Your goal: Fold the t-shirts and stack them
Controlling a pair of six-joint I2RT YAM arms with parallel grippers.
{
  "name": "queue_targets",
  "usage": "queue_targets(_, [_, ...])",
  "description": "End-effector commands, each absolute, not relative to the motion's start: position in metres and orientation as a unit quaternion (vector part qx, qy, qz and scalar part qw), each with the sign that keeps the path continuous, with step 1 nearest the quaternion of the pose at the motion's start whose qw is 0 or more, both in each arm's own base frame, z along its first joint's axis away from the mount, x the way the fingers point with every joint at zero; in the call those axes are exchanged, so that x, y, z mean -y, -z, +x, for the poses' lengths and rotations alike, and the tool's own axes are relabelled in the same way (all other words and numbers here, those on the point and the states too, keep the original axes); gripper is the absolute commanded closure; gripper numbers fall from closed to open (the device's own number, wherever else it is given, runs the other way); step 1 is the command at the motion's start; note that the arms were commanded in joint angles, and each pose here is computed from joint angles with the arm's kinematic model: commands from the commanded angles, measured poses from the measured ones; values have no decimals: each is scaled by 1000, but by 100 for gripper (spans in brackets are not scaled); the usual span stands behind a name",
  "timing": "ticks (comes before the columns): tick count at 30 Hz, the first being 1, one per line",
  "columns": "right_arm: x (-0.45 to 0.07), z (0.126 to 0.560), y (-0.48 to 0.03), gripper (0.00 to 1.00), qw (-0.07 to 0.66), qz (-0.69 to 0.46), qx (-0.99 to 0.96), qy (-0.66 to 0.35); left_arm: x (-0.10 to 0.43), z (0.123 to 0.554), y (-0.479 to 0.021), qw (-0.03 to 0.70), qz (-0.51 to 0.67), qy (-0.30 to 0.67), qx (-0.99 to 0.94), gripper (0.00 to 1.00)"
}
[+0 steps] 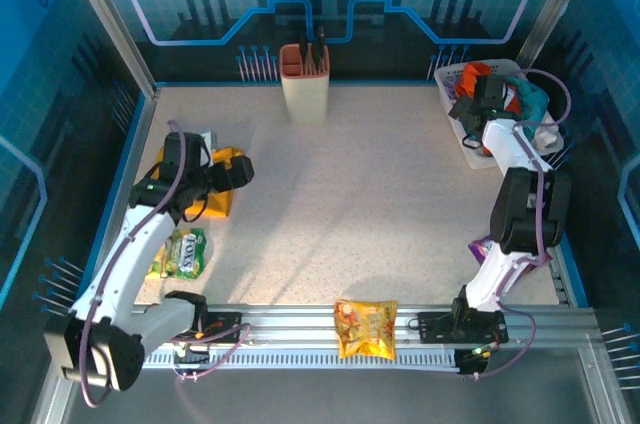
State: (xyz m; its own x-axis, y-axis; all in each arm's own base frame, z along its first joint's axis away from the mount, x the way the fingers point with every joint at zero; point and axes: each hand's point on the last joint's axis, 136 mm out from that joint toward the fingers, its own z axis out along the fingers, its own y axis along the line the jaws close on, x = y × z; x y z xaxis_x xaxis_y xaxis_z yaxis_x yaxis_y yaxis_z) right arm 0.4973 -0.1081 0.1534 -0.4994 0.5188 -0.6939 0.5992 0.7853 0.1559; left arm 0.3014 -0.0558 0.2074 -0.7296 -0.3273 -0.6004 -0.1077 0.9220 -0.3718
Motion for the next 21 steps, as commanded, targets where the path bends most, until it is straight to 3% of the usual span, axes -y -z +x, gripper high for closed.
queue_targets(1, [129,513,-152,4,374,341,-860,62,59,272,-209,325,-85,158,-928,2])
queue_targets(15, [135,552,-108,16,332,337,-879,56,56,275,-195,335,-86,158,-925,1])
queue_targets(18, [135,554,-103,26,328,337,-881,52,58,273,-190,328,-87,165,-926,2])
queue_targets(21, [132,553,-99,50,325,349,-879,27,60,273,-190,327,-85,169,-926,2])
